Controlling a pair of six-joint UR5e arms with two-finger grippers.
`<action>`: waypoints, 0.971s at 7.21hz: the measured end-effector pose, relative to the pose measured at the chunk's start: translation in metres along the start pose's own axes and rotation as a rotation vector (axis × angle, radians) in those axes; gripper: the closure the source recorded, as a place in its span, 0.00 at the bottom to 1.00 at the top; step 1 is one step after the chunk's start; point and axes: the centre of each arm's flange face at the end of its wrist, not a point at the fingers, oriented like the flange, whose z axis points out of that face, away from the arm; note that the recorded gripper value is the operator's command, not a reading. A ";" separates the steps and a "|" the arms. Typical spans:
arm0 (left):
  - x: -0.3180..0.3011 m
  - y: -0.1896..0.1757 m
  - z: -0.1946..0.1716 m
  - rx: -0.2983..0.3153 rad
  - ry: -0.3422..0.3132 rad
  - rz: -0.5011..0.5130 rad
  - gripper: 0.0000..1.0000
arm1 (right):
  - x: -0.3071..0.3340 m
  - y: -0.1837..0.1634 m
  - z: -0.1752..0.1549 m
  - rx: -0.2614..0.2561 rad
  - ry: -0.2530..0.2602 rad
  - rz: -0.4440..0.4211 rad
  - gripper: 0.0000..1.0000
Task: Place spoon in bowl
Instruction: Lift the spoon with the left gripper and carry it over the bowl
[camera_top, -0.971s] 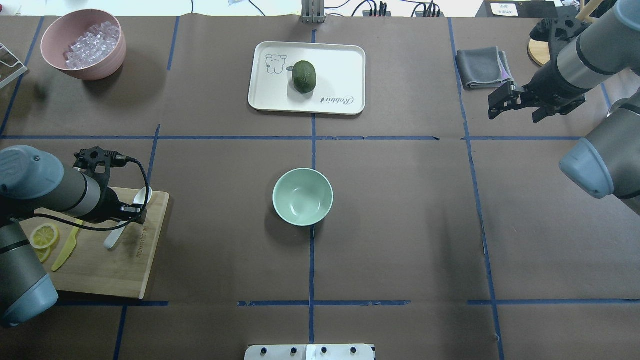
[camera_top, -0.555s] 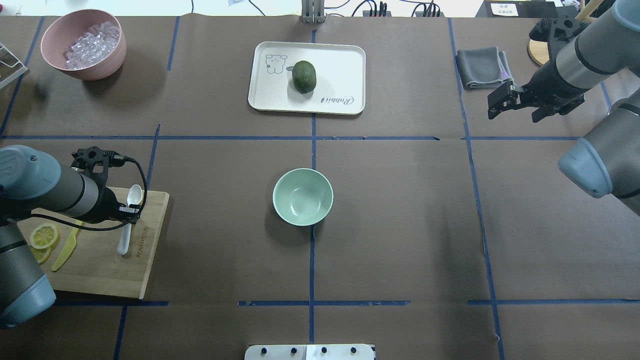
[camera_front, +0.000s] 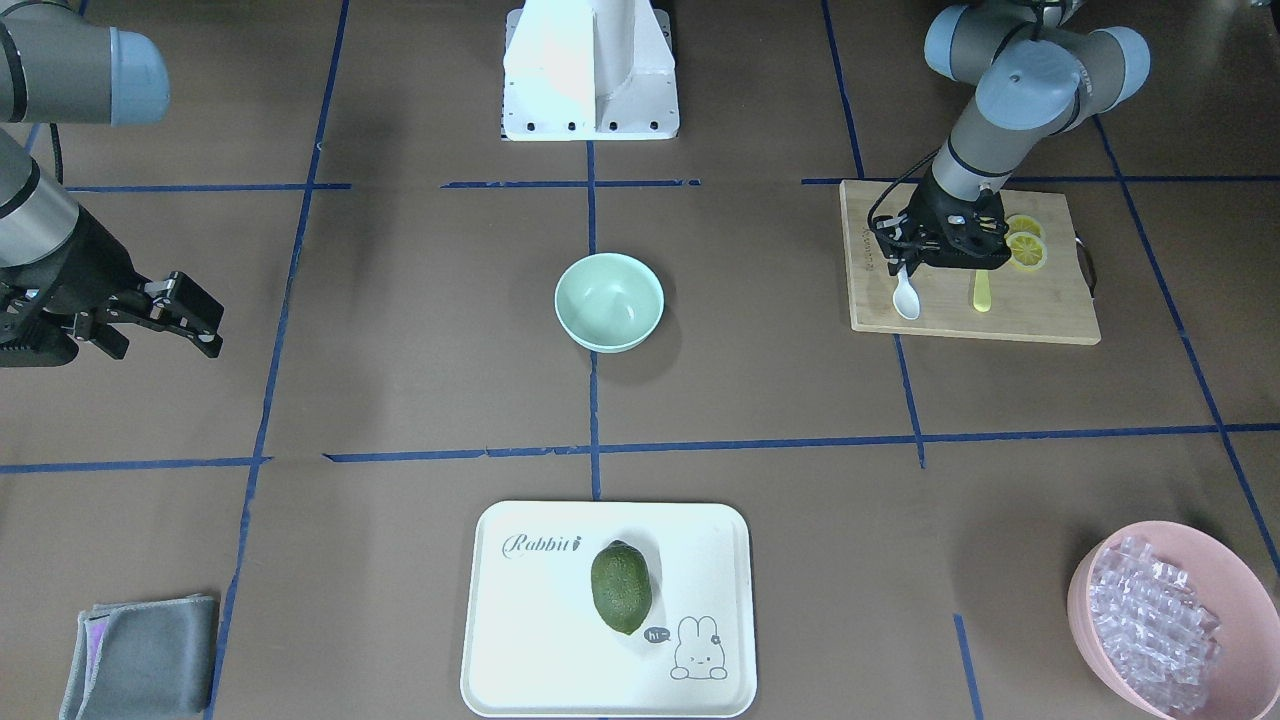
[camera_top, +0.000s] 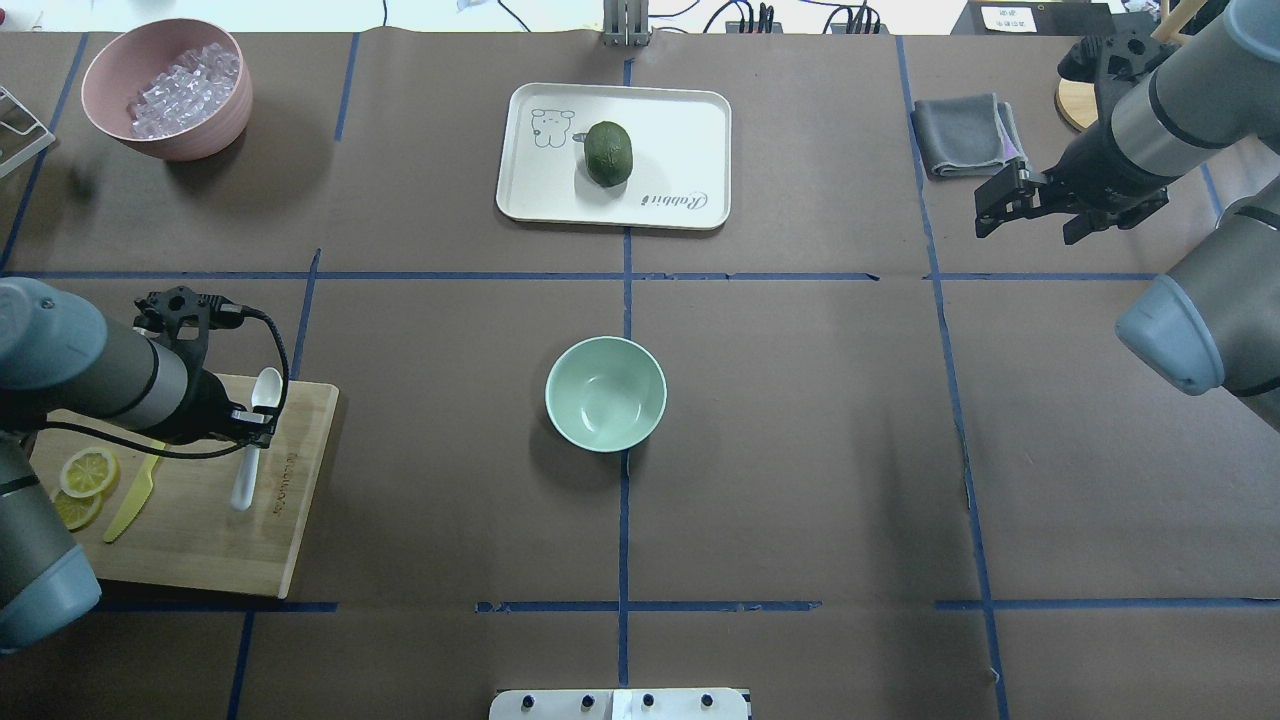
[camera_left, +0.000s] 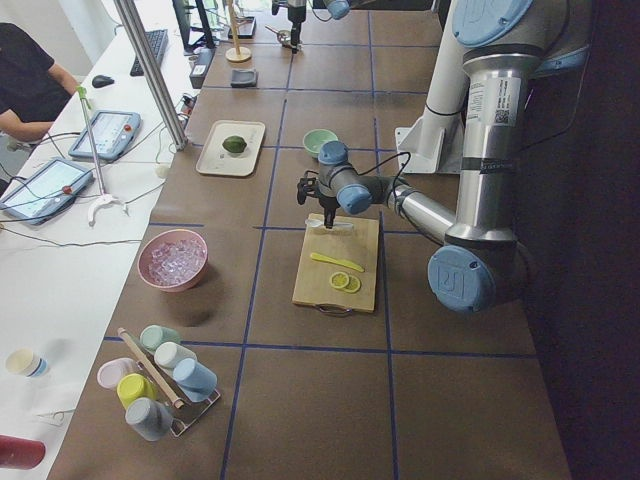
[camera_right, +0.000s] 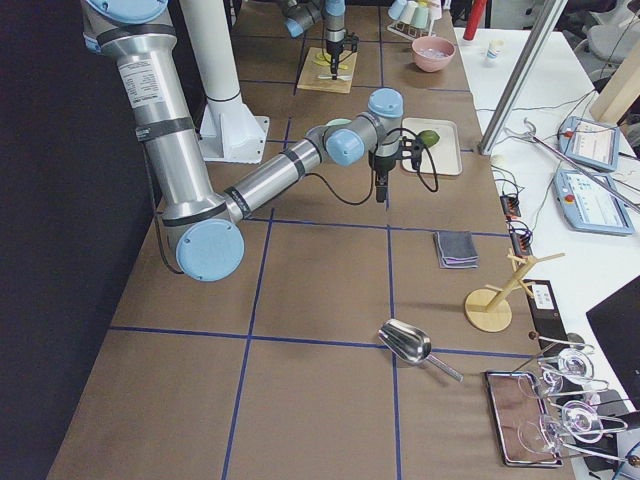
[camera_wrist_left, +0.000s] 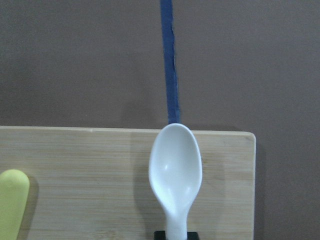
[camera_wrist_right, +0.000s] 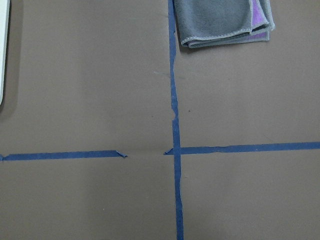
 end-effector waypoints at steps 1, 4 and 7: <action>-0.003 -0.006 -0.028 -0.021 -0.002 -0.007 1.00 | 0.000 0.001 0.000 -0.002 -0.002 0.000 0.00; 0.083 -0.026 -0.106 -0.071 -0.023 -0.032 1.00 | 0.007 0.002 -0.001 -0.003 -0.006 -0.006 0.00; 0.247 -0.037 -0.096 -0.118 0.045 -0.210 1.00 | 0.067 -0.005 -0.005 -0.008 0.024 -0.088 0.00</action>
